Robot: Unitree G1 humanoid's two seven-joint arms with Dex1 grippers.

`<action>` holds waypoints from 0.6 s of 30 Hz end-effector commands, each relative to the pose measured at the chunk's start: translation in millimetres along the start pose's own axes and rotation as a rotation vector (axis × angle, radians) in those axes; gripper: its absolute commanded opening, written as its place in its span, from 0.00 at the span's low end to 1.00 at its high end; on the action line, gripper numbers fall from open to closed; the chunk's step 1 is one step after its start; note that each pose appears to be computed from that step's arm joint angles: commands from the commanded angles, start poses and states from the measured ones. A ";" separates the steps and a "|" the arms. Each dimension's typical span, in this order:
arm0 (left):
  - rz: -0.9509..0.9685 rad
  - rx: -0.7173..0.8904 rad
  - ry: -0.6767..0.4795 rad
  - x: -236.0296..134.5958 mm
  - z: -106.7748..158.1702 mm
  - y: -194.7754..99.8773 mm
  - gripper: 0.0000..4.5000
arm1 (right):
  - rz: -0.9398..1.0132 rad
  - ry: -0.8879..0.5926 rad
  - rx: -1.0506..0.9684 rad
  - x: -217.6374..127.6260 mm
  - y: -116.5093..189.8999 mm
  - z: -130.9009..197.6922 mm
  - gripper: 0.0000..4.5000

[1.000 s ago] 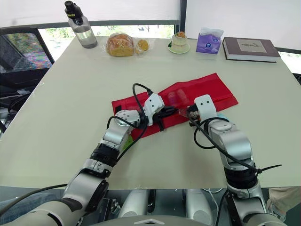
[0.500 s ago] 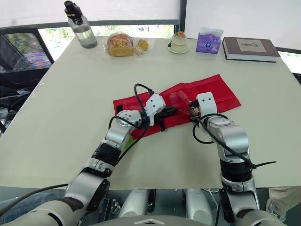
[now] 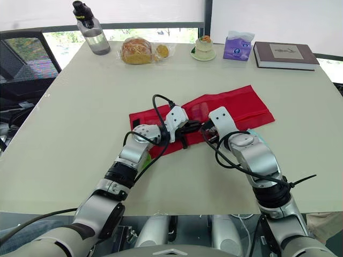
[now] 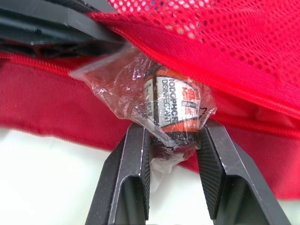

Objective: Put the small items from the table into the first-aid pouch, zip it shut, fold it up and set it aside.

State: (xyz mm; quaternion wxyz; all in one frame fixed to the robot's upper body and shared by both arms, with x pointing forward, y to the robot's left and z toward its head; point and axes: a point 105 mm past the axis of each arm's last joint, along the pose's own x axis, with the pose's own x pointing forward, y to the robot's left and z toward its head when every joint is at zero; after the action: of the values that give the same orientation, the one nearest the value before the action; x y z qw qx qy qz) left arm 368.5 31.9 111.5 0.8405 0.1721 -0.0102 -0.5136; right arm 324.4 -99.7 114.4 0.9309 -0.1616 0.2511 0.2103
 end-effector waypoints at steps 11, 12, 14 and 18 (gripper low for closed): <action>-0.025 0.038 -0.036 6.3 13.3 -1.5 0.00 | -0.093 0.010 0.157 -9.1 -23.8 -8.6 0.23; -0.030 0.039 -0.037 6.9 13.6 -2.5 0.00 | -0.099 0.010 0.159 -6.7 -24.8 -7.5 0.23; -0.037 0.041 -0.039 7.7 14.0 -4.3 0.00 | -0.105 -0.004 0.182 -2.3 -26.5 -2.4 0.23; -0.041 0.045 -0.039 8.2 14.4 -5.1 0.00 | -0.110 -0.054 0.203 8.1 -28.1 17.1 0.23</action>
State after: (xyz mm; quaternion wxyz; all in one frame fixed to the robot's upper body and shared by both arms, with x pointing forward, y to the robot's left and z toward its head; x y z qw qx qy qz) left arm 370.4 31.0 112.5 0.8401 0.1723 -0.0103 -0.5142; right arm 342.0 -115.3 113.7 0.9480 -0.0758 0.2722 0.1465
